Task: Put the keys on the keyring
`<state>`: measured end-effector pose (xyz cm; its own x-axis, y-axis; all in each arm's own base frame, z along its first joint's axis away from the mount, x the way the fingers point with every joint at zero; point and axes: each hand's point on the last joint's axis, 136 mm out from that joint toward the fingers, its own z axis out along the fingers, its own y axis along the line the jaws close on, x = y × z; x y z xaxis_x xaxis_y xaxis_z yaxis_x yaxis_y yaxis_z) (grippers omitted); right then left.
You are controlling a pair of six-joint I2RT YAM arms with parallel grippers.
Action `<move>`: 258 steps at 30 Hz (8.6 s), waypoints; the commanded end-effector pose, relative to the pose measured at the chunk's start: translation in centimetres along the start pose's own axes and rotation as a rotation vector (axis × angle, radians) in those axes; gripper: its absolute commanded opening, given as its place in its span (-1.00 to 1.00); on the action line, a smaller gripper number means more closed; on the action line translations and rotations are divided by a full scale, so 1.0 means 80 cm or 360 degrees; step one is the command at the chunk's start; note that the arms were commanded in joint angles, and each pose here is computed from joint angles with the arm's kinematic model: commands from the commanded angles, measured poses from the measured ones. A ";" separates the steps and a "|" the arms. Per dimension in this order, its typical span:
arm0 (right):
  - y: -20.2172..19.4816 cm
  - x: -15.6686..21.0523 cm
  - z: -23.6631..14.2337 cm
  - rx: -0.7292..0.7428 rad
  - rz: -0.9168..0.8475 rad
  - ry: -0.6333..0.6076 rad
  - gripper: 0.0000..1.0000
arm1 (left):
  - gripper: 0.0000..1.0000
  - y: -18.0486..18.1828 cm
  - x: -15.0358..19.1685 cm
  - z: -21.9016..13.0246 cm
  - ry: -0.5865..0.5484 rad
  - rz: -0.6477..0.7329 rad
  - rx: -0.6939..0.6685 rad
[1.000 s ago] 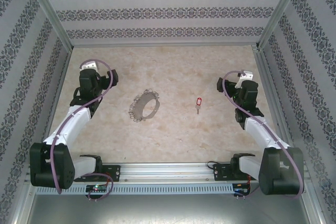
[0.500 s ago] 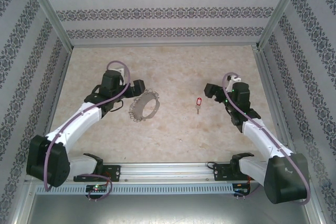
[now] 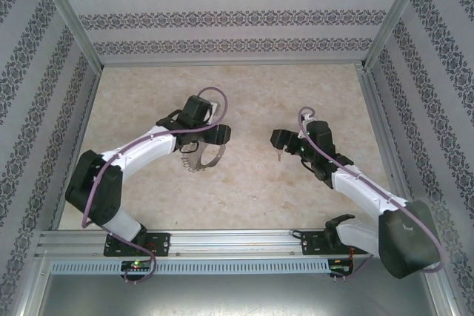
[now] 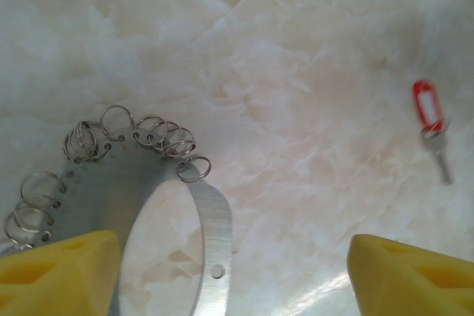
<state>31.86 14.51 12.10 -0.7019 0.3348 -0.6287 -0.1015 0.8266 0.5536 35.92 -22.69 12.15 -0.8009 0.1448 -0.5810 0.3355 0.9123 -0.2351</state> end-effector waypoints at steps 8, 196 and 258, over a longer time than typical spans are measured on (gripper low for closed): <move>-0.003 0.034 0.029 0.0051 0.0158 0.0105 0.58 | -0.12 -0.018 0.018 0.023 0.0246 0.0352 -0.0194; 0.175 -0.012 -0.004 -0.1077 -0.0381 0.0044 -0.52 | -1.00 -0.113 -0.052 -0.070 -0.0208 0.0682 0.0743; 0.234 -0.035 -0.118 -0.1450 -0.0454 -0.0054 -0.38 | -1.00 -0.167 -0.082 -0.158 -0.0307 0.0833 0.1083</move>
<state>26.05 24.42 28.65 -0.5544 0.2056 -0.8064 -0.7678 0.2475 0.5910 30.36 -30.77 26.97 -0.4407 0.3723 -0.8168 0.8814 0.3519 -0.3151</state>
